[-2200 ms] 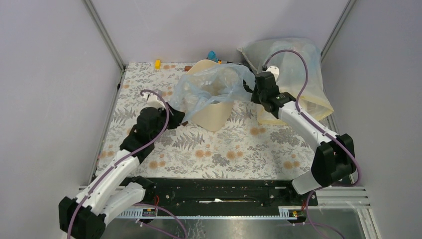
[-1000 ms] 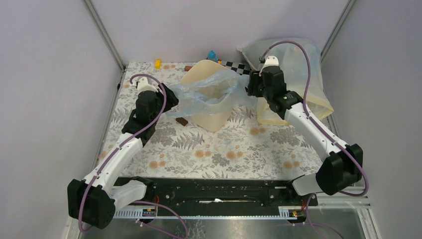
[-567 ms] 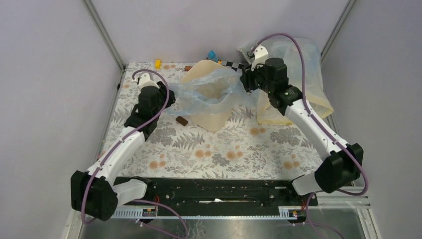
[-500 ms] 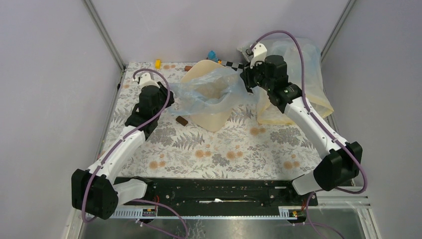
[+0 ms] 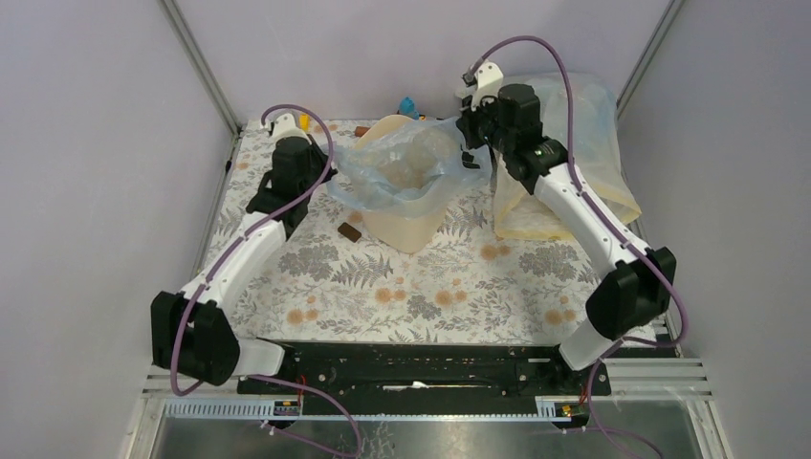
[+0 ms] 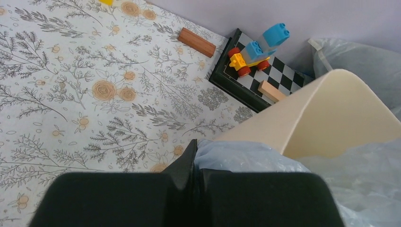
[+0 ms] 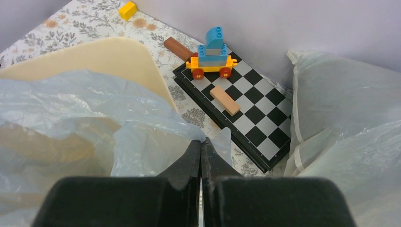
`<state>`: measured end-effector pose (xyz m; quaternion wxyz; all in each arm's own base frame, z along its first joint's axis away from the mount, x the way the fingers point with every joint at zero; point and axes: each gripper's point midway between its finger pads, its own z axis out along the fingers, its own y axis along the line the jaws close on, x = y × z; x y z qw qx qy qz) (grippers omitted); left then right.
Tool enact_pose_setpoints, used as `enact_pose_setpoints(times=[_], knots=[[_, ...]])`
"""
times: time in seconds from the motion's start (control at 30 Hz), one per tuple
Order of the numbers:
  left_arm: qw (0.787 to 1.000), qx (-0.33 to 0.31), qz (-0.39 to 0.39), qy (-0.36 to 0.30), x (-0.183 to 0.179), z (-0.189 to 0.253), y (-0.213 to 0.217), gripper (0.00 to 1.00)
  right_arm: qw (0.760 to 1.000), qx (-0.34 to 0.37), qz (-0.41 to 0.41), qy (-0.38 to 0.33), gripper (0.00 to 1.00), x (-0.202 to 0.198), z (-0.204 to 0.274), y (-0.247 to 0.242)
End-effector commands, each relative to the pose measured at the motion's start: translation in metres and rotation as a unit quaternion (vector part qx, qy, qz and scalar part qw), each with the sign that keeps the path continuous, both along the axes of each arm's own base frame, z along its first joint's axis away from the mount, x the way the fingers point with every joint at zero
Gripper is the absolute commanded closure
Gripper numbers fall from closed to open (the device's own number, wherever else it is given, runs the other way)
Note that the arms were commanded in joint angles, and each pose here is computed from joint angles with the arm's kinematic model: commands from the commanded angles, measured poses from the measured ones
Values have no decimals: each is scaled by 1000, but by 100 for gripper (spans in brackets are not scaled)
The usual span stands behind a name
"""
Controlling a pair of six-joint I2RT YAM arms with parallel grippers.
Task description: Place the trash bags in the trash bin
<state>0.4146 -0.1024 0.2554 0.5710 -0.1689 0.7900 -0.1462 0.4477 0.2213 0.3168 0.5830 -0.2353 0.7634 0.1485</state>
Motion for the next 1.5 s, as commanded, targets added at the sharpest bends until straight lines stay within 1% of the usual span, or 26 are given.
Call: enact_pose_setpoints(times=[0.0, 0.07, 0.1, 0.2, 0.33, 0.47, 0.57, 0.67, 0.83, 0.9, 1.0, 1.07, 1.2, 1.37, 1.47], knots=[[1000, -2, -6, 9, 20, 6, 1, 100, 999, 17, -37, 5, 100, 28, 15, -2], [1000, -9, -5, 17, 28, 1, 3, 100, 999, 13, -45, 26, 100, 42, 5, 1], [1000, -13, -6, 19, 31, -1, 5, 100, 998, 15, -44, 29, 100, 47, 8, 3], [999, -26, -15, 32, 43, -11, 7, 100, 998, 14, -38, 52, 100, 57, -3, 10], [996, -34, -46, 65, 56, -34, 0, 100, 996, 16, -4, 90, 100, 63, -26, 25], [989, -51, -94, 100, 60, -62, -19, 100, 988, 40, 39, 141, 100, 64, -53, 41], [983, -65, -120, 119, 62, -80, -31, 100, 977, 81, 64, 187, 100, 64, -69, 53], [975, -82, -157, 133, 64, -92, -46, 100, 965, 109, 87, 223, 100, 62, -81, 62], [953, -121, -220, 172, 65, -114, -72, 100, 948, 132, 103, 270, 100, 55, -105, 71], [945, -136, -234, 184, 63, -124, -79, 100, 941, 143, 107, 287, 100, 50, -113, 73], [936, -150, -251, 196, 60, -135, -88, 100, 934, 155, 116, 301, 100, 40, -124, 76], [933, -149, -259, 201, 58, -139, -93, 100, 932, 160, 115, 305, 100, 33, -127, 74], [929, -150, -276, 196, 55, -136, -101, 100, 931, 176, 112, 301, 100, 14, -123, 69], [927, -151, -285, 191, 55, -131, -109, 100, 936, 184, 82, 290, 100, -1, -116, 56], [929, -148, -270, 206, 54, -142, -106, 100, 934, 179, 54, 306, 100, -3, -129, 50]])
